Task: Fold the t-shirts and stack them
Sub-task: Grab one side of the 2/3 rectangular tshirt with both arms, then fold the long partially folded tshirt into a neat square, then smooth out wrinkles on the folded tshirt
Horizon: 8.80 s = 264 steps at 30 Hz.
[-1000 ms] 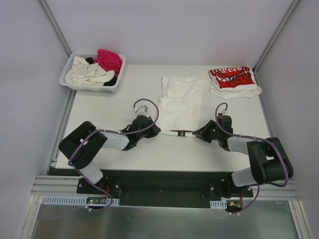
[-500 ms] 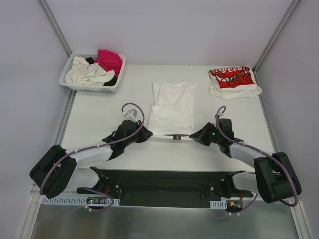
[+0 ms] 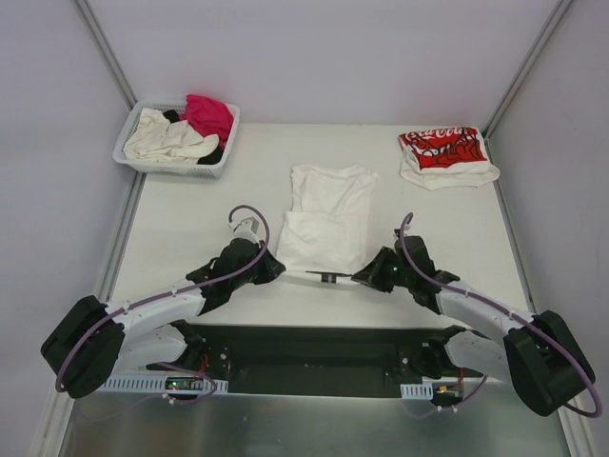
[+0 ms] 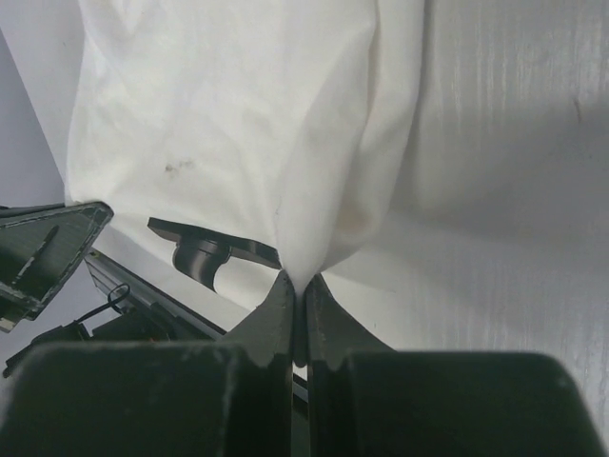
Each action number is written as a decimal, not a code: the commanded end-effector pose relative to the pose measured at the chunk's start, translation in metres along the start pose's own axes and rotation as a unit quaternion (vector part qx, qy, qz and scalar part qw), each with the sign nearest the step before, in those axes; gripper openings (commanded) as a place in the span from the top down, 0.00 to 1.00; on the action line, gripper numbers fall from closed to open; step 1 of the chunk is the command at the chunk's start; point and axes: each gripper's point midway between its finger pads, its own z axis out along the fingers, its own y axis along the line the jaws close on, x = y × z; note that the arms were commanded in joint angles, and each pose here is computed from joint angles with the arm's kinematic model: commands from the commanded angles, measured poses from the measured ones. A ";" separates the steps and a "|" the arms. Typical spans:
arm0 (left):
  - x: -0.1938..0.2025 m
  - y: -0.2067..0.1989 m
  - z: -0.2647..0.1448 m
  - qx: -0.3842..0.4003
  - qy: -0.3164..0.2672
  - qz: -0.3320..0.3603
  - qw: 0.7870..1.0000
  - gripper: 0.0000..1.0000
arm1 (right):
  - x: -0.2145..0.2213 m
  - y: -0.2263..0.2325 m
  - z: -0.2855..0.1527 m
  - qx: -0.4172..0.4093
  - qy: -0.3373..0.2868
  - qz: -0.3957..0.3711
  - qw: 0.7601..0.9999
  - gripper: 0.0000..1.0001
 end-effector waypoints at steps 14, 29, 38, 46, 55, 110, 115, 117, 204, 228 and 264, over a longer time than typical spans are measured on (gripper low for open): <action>-0.044 -0.010 -0.032 -0.004 -0.100 0.038 0.994 1.00 | -0.028 0.000 -0.030 0.041 -0.105 -0.063 0.992 0.99; -0.082 -0.027 -0.036 -0.010 -0.158 0.072 0.985 0.98 | -0.080 0.029 -0.047 0.070 -0.181 -0.145 0.970 0.99; -0.108 -0.035 -0.029 -0.032 -0.194 0.096 0.976 0.95 | -0.120 0.048 -0.049 0.076 -0.213 -0.163 0.960 0.99; -0.133 -0.045 -0.017 -0.041 -0.216 0.105 0.970 0.94 | -0.157 0.051 -0.047 0.092 -0.231 -0.152 0.957 0.99; -0.155 -0.043 -0.002 -0.053 -0.223 0.105 0.968 0.94 | -0.188 0.056 -0.041 0.097 -0.245 -0.139 0.955 0.99; -0.271 -0.040 0.137 -0.015 -0.189 0.063 0.980 0.95 | -0.338 0.055 0.058 0.088 -0.230 -0.035 0.968 0.99; -0.281 -0.026 0.149 -0.015 -0.184 0.042 0.982 0.96 | -0.347 0.047 0.070 0.086 -0.223 -0.023 0.971 0.99; -0.284 -0.020 0.154 -0.021 -0.182 0.037 0.982 0.95 | -0.350 0.046 0.076 0.085 -0.221 -0.019 0.971 0.99; -0.215 -0.118 0.147 0.259 -0.051 0.023 0.964 0.38 | -0.315 0.156 0.115 -0.197 -0.025 0.079 0.977 0.77; -0.247 -0.105 0.088 0.244 -0.120 0.053 0.961 0.38 | -0.123 0.096 0.202 -0.203 0.172 0.213 0.940 0.68; -0.241 -0.106 0.066 0.257 -0.123 0.079 0.955 0.38 | -0.236 0.170 0.192 -0.245 0.113 0.138 0.953 0.64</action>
